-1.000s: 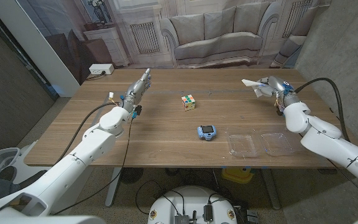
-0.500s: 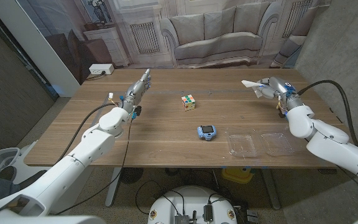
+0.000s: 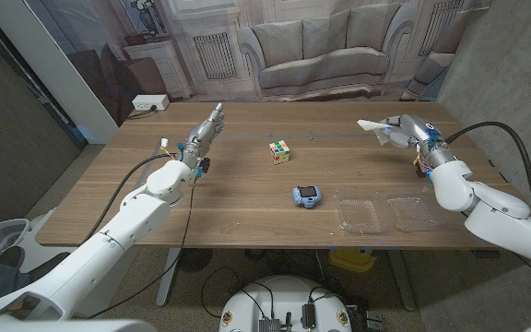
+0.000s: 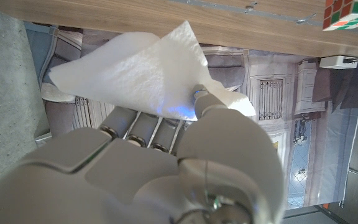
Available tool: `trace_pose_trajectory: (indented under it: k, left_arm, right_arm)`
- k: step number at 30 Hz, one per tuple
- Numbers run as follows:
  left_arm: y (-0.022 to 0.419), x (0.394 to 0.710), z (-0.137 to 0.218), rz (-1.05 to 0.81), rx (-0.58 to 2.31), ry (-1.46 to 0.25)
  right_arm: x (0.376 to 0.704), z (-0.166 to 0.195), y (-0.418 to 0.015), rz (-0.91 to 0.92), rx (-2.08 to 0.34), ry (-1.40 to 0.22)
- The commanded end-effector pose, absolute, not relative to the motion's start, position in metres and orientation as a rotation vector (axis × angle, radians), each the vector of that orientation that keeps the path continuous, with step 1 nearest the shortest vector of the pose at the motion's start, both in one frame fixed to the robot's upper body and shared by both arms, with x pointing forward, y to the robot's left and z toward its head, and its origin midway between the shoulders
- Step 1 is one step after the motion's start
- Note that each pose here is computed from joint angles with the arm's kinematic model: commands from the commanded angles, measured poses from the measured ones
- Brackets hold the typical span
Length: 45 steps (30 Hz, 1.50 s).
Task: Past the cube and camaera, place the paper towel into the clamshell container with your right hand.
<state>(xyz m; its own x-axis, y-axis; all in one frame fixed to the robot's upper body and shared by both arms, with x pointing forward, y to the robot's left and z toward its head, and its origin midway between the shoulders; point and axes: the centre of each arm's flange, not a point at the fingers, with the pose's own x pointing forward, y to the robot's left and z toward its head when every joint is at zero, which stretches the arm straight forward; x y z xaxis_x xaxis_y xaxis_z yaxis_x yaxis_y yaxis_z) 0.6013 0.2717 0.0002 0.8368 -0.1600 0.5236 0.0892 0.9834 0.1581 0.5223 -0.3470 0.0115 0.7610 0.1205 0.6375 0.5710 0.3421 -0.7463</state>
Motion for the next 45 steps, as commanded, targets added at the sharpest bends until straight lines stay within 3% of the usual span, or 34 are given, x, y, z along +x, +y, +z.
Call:
trace_pose_trajectory:
  k: [1, 45]
  left_arm:
    - [0.265, 0.605, 0.001, -0.149, 0.131, -0.564]
    - [0.253, 0.613, 0.02, -0.158, 0.169, -0.566]
  right_arm:
    - [0.509, 0.009, -0.343, -0.296, -1.221, -0.718]
    - [0.471, -0.01, -0.343, -0.23, -1.277, -0.797]
